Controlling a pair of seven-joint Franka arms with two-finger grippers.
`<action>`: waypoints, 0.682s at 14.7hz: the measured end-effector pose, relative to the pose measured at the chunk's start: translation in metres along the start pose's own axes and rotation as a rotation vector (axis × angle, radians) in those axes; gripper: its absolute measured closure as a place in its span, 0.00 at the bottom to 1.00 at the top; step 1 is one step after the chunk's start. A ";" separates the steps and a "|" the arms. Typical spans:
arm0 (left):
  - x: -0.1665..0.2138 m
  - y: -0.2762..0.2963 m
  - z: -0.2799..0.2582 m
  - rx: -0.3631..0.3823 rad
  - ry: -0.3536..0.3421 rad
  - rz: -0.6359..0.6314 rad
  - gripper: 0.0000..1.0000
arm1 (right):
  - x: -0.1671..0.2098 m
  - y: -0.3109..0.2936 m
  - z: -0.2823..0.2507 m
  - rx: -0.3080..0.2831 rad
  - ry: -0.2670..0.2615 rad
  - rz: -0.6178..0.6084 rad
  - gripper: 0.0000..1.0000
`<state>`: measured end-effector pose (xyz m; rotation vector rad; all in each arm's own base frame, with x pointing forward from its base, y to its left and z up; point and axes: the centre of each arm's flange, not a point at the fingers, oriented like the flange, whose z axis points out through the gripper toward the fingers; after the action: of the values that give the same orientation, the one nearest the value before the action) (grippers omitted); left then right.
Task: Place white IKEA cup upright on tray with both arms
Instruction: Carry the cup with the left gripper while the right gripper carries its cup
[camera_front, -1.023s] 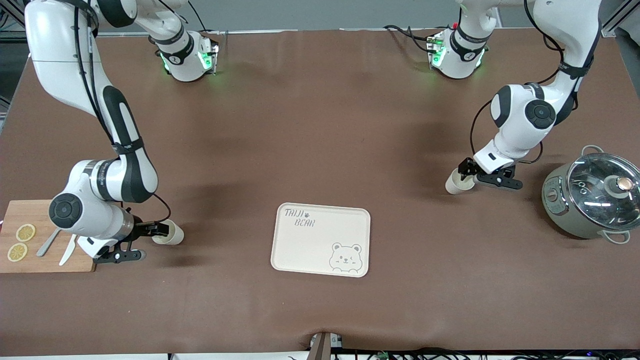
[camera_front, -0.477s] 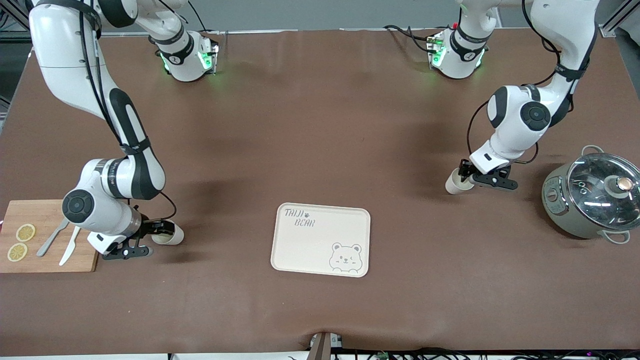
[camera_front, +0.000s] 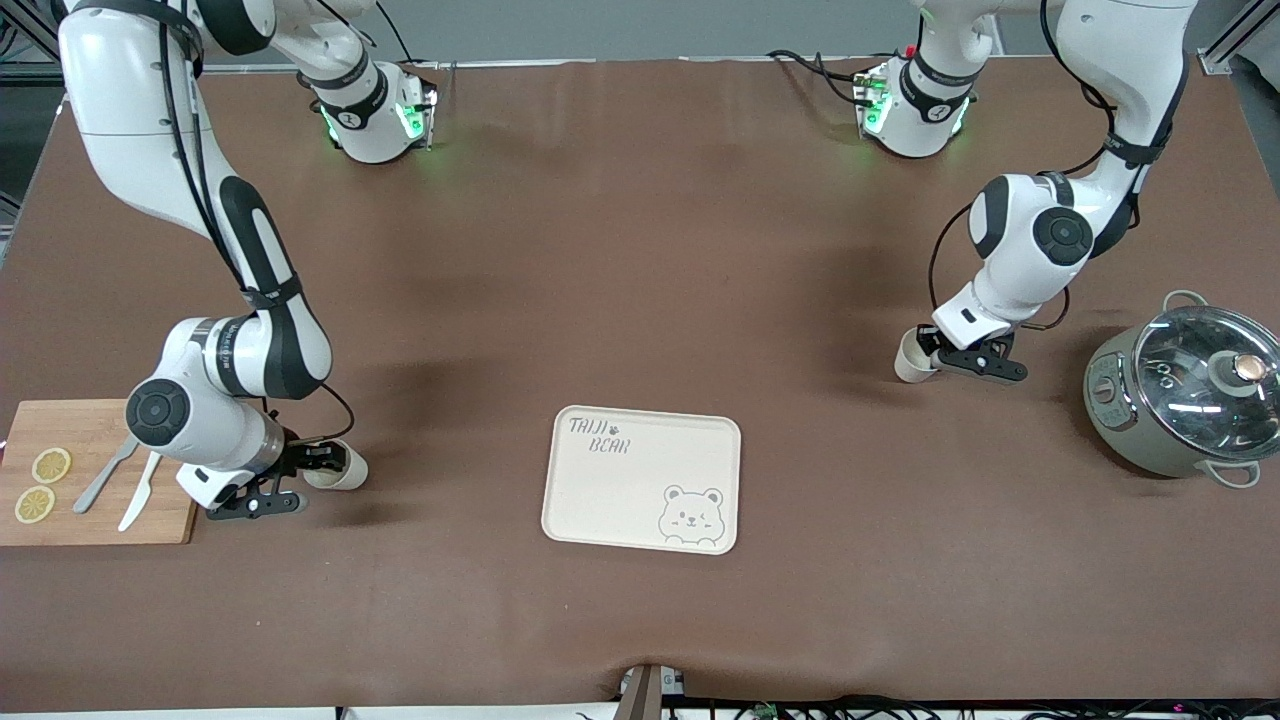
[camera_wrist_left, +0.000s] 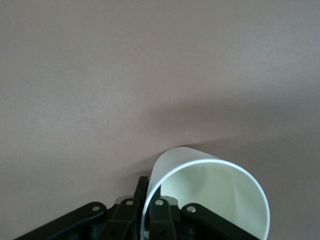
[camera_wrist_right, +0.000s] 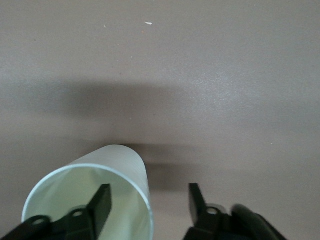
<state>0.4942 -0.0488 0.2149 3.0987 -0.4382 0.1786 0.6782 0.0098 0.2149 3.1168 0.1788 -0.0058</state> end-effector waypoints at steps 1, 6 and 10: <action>0.003 -0.001 -0.001 0.001 0.006 0.000 0.96 | 0.000 -0.001 0.000 0.001 0.000 -0.001 0.47; 0.047 0.020 -0.026 -0.004 0.048 -0.047 0.96 | 0.001 -0.004 -0.001 0.005 0.003 -0.004 0.96; 0.101 0.075 -0.051 -0.025 0.014 -0.139 0.96 | 0.001 -0.004 -0.002 0.005 0.004 -0.005 0.96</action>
<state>0.5643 -0.1477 0.2766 3.0861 -0.2212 0.1908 0.6787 0.0141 0.2165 3.1215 0.1863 0.0000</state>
